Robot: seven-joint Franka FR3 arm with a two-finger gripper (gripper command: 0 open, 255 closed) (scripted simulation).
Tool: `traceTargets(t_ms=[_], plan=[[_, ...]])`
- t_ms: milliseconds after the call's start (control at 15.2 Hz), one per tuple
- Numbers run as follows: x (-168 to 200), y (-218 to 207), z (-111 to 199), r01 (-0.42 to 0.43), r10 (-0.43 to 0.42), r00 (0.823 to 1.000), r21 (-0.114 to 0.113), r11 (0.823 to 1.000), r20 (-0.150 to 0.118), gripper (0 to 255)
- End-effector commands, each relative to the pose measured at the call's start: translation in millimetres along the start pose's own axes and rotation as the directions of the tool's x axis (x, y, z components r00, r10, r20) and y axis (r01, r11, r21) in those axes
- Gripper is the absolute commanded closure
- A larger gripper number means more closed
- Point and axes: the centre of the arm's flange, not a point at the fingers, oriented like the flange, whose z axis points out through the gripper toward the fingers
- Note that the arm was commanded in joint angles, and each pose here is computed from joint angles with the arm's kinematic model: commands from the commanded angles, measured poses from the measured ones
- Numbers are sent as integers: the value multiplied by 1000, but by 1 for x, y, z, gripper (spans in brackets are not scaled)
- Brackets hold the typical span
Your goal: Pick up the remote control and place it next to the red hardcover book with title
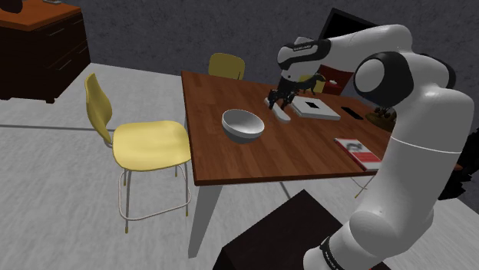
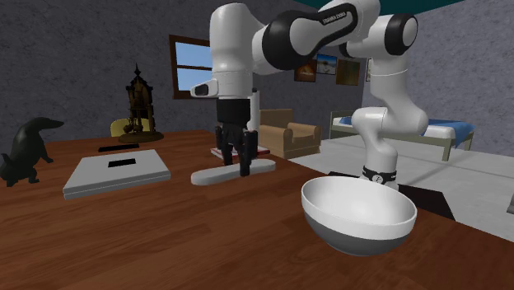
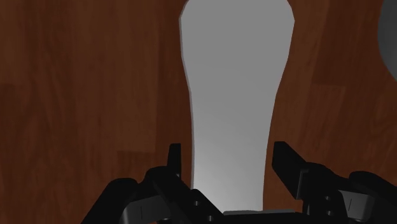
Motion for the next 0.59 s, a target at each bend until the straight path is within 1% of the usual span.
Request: traceTargets(t_ms=[0, 528], plan=[[-6, 12, -6, 0, 0, 1000, 0, 1000, 0, 255], [-49, 108, -8, 0, 0, 1000, 0, 1000, 0, 255]])
